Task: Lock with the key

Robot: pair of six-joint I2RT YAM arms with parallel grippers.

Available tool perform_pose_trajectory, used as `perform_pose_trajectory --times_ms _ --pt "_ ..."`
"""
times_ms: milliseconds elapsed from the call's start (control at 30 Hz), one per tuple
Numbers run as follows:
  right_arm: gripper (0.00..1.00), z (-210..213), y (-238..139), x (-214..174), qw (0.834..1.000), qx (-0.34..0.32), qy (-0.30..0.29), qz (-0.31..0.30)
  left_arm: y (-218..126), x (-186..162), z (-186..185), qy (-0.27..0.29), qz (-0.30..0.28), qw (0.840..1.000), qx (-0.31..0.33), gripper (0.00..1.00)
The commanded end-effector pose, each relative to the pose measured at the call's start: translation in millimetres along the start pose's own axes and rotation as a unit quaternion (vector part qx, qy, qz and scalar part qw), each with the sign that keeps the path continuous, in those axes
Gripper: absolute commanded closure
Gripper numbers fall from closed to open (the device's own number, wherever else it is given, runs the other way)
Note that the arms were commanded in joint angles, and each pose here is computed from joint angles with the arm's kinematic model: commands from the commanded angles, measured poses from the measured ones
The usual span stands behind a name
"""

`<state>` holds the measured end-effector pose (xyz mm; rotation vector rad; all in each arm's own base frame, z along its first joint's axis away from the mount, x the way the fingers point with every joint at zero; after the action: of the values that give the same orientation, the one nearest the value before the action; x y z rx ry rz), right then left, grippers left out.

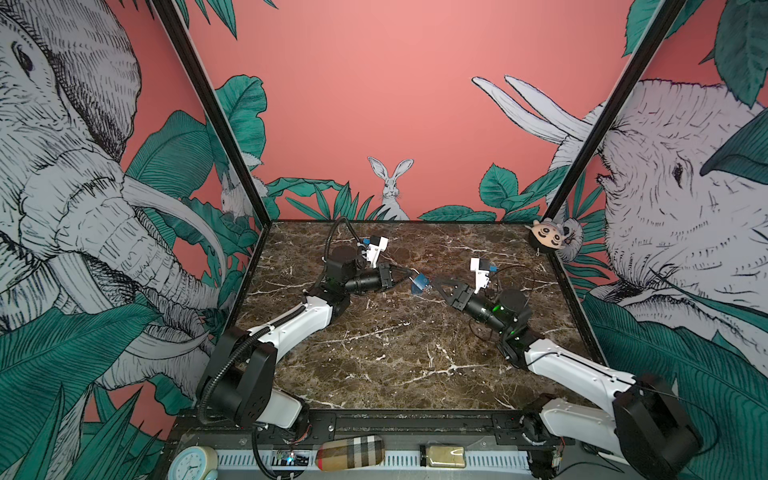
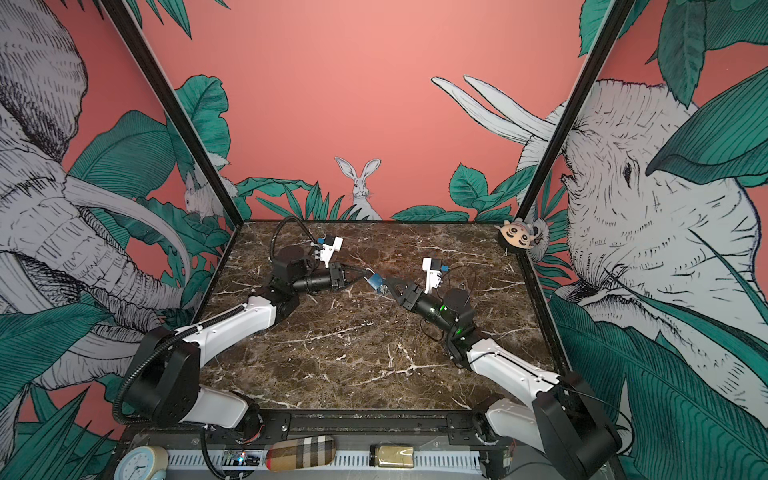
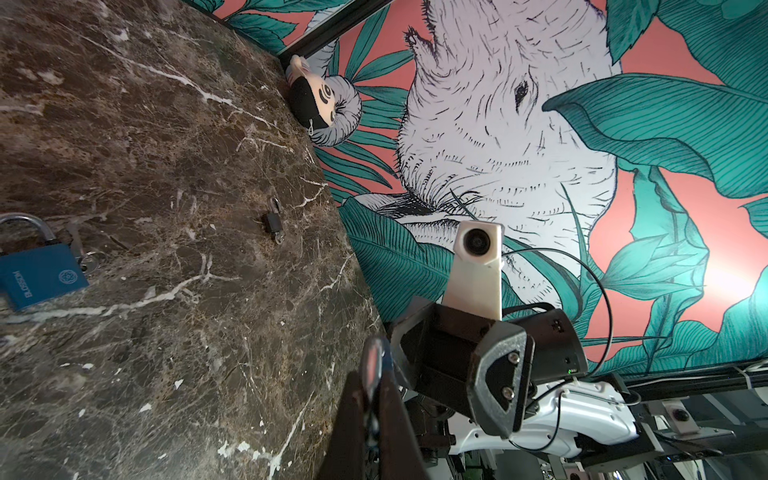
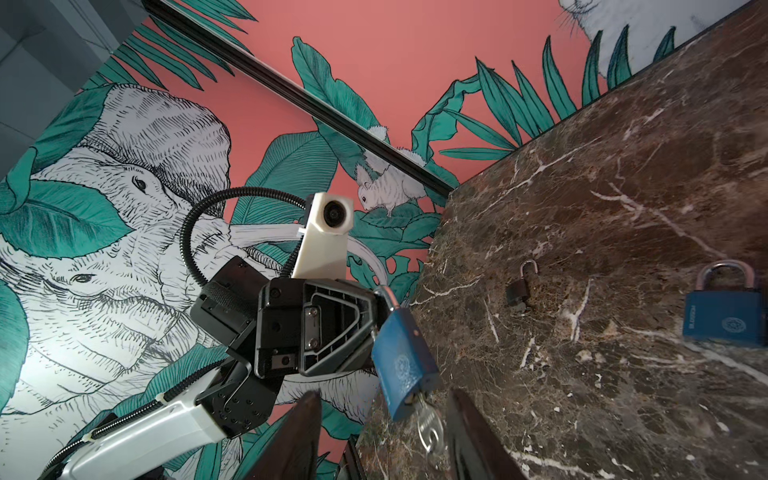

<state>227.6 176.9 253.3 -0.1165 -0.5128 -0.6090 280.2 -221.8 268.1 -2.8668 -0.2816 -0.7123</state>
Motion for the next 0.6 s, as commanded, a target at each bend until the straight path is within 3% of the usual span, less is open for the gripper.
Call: perform_pose_trajectory --times_ms 0,300,567 --pt "0.51 -4 -5 -2 1.0 -0.01 -0.013 -0.009 -1 7 -16 0.02 -0.005 0.999 -0.029 1.0" --pt "0.52 -13 1 -6 1.0 0.009 -0.002 -0.005 -3 6 -19 0.017 -0.009 0.999 -0.034 1.0" --pt "0.6 -20 9 -9 0.999 0.045 0.021 -0.003 -2 6 -16 0.015 -0.012 0.999 -0.032 1.0"
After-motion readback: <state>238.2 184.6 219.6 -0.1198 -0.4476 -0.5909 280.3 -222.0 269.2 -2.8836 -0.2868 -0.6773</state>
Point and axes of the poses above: each gripper's point midway between its finger pads, its own y axis out along the fingers, its own z axis along the line the jaws close on, x = y × z, the point moved 9 cm from there along -y, back along the fingers, and after that the axes turned 2 degrees about y, right-handed, at the moved point
